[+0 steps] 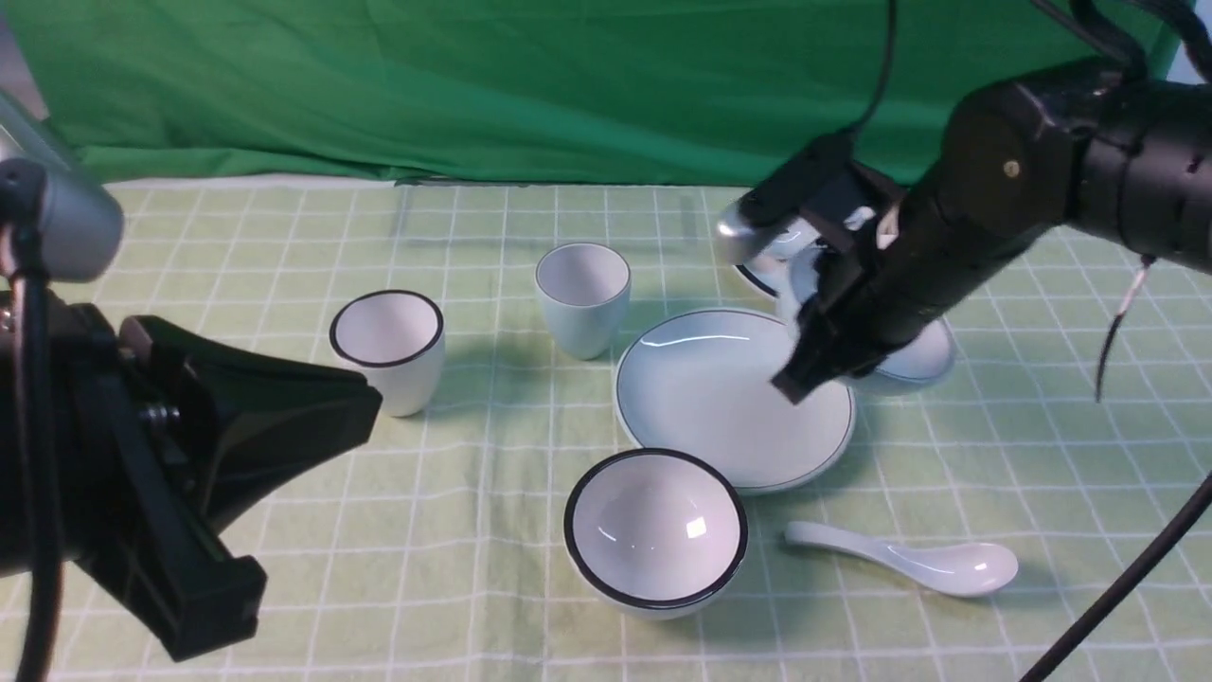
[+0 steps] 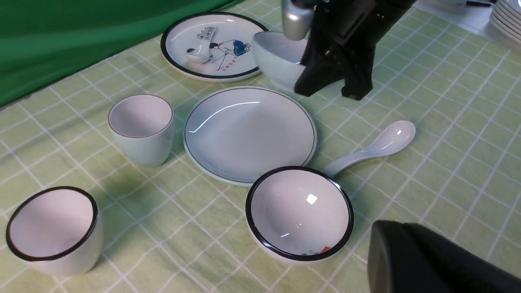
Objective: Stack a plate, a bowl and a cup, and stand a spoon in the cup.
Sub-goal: Use the right arm to put the blue rice bowl into the blue large plate in the middle, then use the left arm to grab a blue teacup
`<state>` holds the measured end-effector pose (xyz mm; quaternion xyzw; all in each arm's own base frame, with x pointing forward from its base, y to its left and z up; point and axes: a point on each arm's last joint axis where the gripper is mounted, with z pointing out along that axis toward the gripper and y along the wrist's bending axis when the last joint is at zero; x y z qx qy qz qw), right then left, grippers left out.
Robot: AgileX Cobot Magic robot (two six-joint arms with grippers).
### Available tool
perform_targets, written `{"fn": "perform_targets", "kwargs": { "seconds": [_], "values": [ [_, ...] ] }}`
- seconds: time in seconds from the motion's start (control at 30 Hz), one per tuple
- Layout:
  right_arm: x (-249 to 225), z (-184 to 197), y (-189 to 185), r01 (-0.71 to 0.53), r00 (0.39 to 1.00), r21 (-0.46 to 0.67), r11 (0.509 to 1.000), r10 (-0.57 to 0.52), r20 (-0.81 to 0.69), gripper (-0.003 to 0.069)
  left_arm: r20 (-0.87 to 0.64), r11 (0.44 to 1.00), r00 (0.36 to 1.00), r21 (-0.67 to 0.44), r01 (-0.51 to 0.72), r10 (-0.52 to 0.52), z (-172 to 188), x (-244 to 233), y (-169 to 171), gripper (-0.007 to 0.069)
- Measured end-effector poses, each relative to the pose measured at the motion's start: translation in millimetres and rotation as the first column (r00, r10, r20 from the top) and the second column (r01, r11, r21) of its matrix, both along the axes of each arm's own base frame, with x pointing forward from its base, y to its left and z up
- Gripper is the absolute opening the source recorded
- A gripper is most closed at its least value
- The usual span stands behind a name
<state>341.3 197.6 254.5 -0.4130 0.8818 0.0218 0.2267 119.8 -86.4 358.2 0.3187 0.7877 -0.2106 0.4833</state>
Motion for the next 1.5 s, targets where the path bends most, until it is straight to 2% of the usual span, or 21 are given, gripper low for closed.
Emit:
{"fn": "perform_targets", "kwargs": {
  "seconds": [0.2, 0.37, 0.7, 0.77, 0.87, 0.9, 0.93, 0.97, 1.03, 1.1, 1.3, 1.4, 1.43, 1.5],
  "values": [
    [13.3, -31.1, 41.5, -0.068, 0.997, -0.021, 0.997, 0.067, -0.041, 0.0085, 0.029, 1.0, 1.0, 0.002, -0.004, 0.004, 1.6, 1.4, 0.3, 0.0009],
    [22.4, -50.7, 47.6, -0.066, 0.994, -0.055, 0.996, 0.061, -0.089, 0.0085, 0.033, 1.0, 0.999, 0.0, -0.006, 0.006, 1.9, 1.7, 0.4, 0.0009],
    [20.6, -52.9, 49.8, -0.072, 0.991, -0.082, 0.994, 0.063, -0.116, 0.0092, 0.035, 1.0, 0.999, 0.002, -0.006, 0.006, 1.9, 1.7, 0.4, 0.0009],
    [19.9, -54.1, 49.7, -0.062, 0.99, -0.081, 0.995, 0.051, -0.13, 0.0135, 0.036, 1.0, 0.999, 0.002, -0.005, 0.005, 1.9, 1.7, 0.4, 0.0009],
    [18.9, -57.3, 49.8, -0.033, 0.988, -0.077, 0.996, 0.021, -0.155, 0.0265, 0.036, 1.0, 0.999, 0.002, -0.005, 0.005, 1.9, 1.7, 0.4, 0.0009],
    [19.0, -57.8, 49.9, -0.03, 0.987, -0.077, 0.997, 0.017, -0.157, 0.0275, 0.036, 1.0, 0.999, 0.002, -0.005, 0.005, 1.9, 1.7, 0.4, 0.0009],
    [18.9, -58.3, 49.8, -0.016, 0.987, -0.076, 0.997, 0.004, -0.162, 0.0355, 0.036, 1.0, 0.999, 0.002, -0.005, 0.005, 1.9, 1.7, 0.4, 0.0009],
    [18.8, -58.6, 49.7, -0.013, 0.987, -0.075, 0.997, 0.0, -0.163, 0.0388, 0.036, 1.0, 0.999, 0.002, -0.005, 0.005, 1.9, 1.7, 0.4, 0.0009],
    [18.7, -58.6, 49.7, -0.003, 0.986, -0.073, 0.997, -0.01, -0.166, 0.0444, 0.035, 1.0, 0.999, 0.002, -0.005, 0.005, 1.9, 1.7, 0.4, 0.0009],
    [18.8, -58.6, 49.7, 0.004, 0.986, -0.071, 0.997, -0.016, -0.166, 0.0456, 0.034, 1.0, 0.999, 0.004, -0.004, 0.003, 1.8, 1.5, 0.3, 0.0009],
    [16.5, -51.2, 48.1, 0.009, 0.986, -0.069, 0.998, -0.021, -0.165, 0.0465, 0.031, 1.0, 1.0, 0.005, -0.001, 0.001, 1.5, 1.3, 0.3, 0.0009],
    [6.1, -20.3, 41.0, 0.015, 0.988, -0.059, 0.998, -0.023, -0.154, 0.0445, 0.019, 1.0, 1.0, 0.014, 0.0, 0.0, 2.0, 6.8, -2.1, 0.0009],
    [2.6, -11.4, 38.6, 0.015, 0.988, -0.057, 0.998, -0.024, -0.152, 0.043, 0.01, 1.0, 1.0, 0.023, 0.001, -0.002, 2.1, 10.7, -3.8, 0.0009],
    [-21.4, 35.7, 20.9, 0.018, 0.989, -0.058, 0.998, -0.027, -0.144, 0.0296, -0.049, 0.997, 0.998, 0.077, 0.03, -0.026, 7.0, 33.9, -15.0, 0.0009]
  ]
}}
